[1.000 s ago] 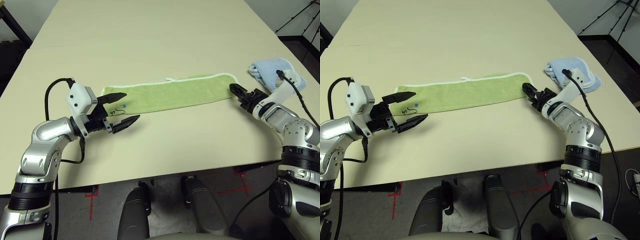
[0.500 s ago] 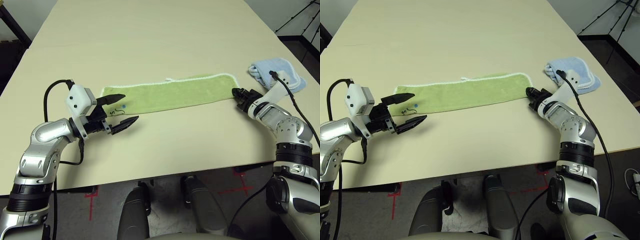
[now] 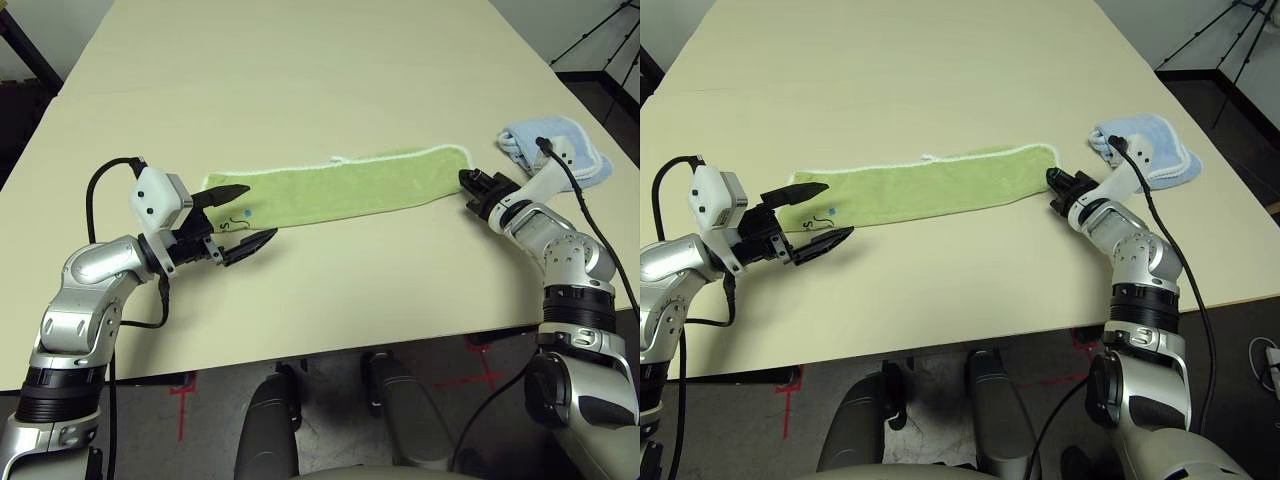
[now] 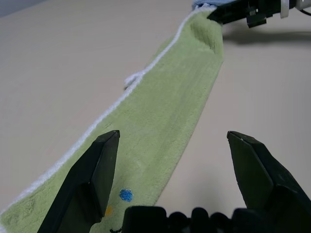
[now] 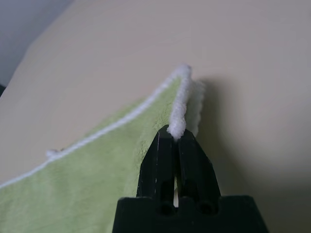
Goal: Fold the towel and set it aside.
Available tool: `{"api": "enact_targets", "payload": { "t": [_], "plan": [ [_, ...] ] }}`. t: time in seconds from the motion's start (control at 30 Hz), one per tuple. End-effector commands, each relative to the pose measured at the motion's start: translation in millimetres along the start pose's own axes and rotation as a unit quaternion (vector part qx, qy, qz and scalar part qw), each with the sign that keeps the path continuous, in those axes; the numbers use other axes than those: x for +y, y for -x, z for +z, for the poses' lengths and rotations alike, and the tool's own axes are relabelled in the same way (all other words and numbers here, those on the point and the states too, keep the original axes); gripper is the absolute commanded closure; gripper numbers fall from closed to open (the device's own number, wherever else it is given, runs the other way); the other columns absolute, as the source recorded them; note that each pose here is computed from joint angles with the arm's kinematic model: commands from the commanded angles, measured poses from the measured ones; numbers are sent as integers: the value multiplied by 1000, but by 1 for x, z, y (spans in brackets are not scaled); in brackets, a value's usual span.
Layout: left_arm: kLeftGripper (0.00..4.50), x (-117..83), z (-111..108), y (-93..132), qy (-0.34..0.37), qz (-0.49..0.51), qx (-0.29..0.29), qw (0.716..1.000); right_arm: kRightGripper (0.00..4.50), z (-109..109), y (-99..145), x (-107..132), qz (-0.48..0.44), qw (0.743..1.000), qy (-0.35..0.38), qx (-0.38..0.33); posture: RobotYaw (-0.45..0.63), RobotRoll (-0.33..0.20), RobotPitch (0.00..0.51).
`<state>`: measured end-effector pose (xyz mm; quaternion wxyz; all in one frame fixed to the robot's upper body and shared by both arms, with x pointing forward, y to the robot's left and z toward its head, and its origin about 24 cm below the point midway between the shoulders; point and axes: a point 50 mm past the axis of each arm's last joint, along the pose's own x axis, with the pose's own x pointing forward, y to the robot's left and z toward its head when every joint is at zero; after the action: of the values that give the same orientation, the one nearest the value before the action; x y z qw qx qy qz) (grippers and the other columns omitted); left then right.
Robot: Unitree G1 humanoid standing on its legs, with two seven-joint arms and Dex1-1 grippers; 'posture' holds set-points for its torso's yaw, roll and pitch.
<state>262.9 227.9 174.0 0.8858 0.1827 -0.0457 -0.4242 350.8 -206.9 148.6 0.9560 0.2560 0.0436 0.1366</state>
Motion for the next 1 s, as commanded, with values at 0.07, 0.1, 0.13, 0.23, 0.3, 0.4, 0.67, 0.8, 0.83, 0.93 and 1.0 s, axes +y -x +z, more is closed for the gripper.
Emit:
{"api": "enact_targets", "payload": {
  "t": [0.07, 0.1, 0.13, 0.23, 0.3, 0.4, 0.67, 0.8, 0.83, 0.93, 1.0],
  "plan": [
    [0, 1, -1, 0, -3, 5, 2, 1000, 4479, -3, 2, 19, 47, 994, 94, -15, -136, 0, 191],
    [0, 1, -1, -1, -3, 5, 2, 1000, 4479, -5, 2, 24, 58, 991, 118, -13, -134, 0, 189],
    [0, 1, -2, -1, -3, 6, 1, 1000, 4479, -7, 2, 27, 67, 988, 139, -13, -135, 0, 188],
    [0, 2, -2, -1, -4, 7, 1, 1000, 4479, -12, 3, 36, 88, 976, 201, -10, -133, 0, 186],
    [0, 2, -2, -2, -4, 9, 1, 1000, 4479, -15, 3, 40, 99, 961, 256, -9, -132, 0, 184],
    [0, 1, -3, -2, -4, 10, -1, 1000, 4479, -15, 1, 47, 119, 937, 328, -17, -130, 0, 182],
    [0, 0, -4, -1, -4, 17, -3, 1000, 4479, -13, -8, 69, 175, 879, 441, -51, -110, 0, 176],
    [0, 0, -4, 1, -4, 23, -1, 1000, 4479, -13, -10, 70, 190, 874, 445, -46, -103, 0, 175],
    [0, -1, -4, 1, -4, 23, -1, 1000, 4479, -15, -10, 71, 200, 870, 450, -42, -97, 0, 175],
    [0, -1, -4, 1, -5, 26, -1, 1000, 4479, -18, -10, 75, 227, 852, 470, -31, -97, 0, 175],
    [0, -1, -4, 1, -5, 27, 0, 1000, 4479, -22, -10, 77, 247, 839, 485, -16, -97, 0, 175]
  ]
}}
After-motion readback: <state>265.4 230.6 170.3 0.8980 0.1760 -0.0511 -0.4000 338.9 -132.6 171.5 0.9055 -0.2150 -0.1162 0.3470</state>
